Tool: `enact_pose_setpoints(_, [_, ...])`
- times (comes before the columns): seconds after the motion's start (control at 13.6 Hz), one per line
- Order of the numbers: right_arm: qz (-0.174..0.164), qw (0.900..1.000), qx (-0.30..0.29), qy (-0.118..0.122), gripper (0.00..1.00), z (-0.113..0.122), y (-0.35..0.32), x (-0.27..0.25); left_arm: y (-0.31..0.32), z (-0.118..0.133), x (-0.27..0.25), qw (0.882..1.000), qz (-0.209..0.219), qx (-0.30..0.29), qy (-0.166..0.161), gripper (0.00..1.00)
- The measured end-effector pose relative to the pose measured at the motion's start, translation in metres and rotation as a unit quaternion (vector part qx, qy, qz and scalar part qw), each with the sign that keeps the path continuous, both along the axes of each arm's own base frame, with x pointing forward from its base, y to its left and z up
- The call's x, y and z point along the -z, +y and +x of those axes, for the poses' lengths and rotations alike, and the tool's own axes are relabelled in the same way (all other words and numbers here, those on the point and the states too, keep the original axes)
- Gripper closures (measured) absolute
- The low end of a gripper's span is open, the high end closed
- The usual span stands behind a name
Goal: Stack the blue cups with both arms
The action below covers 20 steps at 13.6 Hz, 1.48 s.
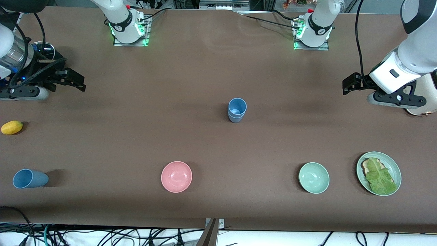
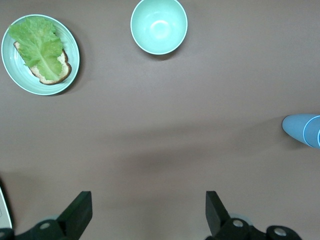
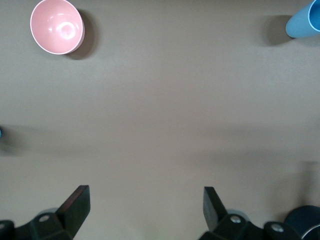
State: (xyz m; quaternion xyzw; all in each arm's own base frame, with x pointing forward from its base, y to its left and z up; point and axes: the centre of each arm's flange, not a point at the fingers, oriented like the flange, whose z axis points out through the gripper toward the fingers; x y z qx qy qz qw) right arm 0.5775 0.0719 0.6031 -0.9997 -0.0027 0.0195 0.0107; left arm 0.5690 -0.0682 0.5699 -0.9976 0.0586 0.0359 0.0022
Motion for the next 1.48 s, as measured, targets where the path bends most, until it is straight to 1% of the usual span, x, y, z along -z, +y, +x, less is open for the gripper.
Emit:
enact_pose_setpoints(0.22, [0.000, 1.000, 0.000, 0.003, 0.00, 0.0021, -0.0002, 0.0040, 0.0000, 0.0000, 0.0000, 1.000, 0.000, 0.000, 0.000, 0.00])
enact_pose_setpoints(1.48, [0.000, 1.000, -0.001, 0.002, 0.00, 0.0030, 0.0021, 0.0048, 0.0001, 0.0000, 0.0000, 1.000, 0.000, 0.000, 0.000, 0.00])
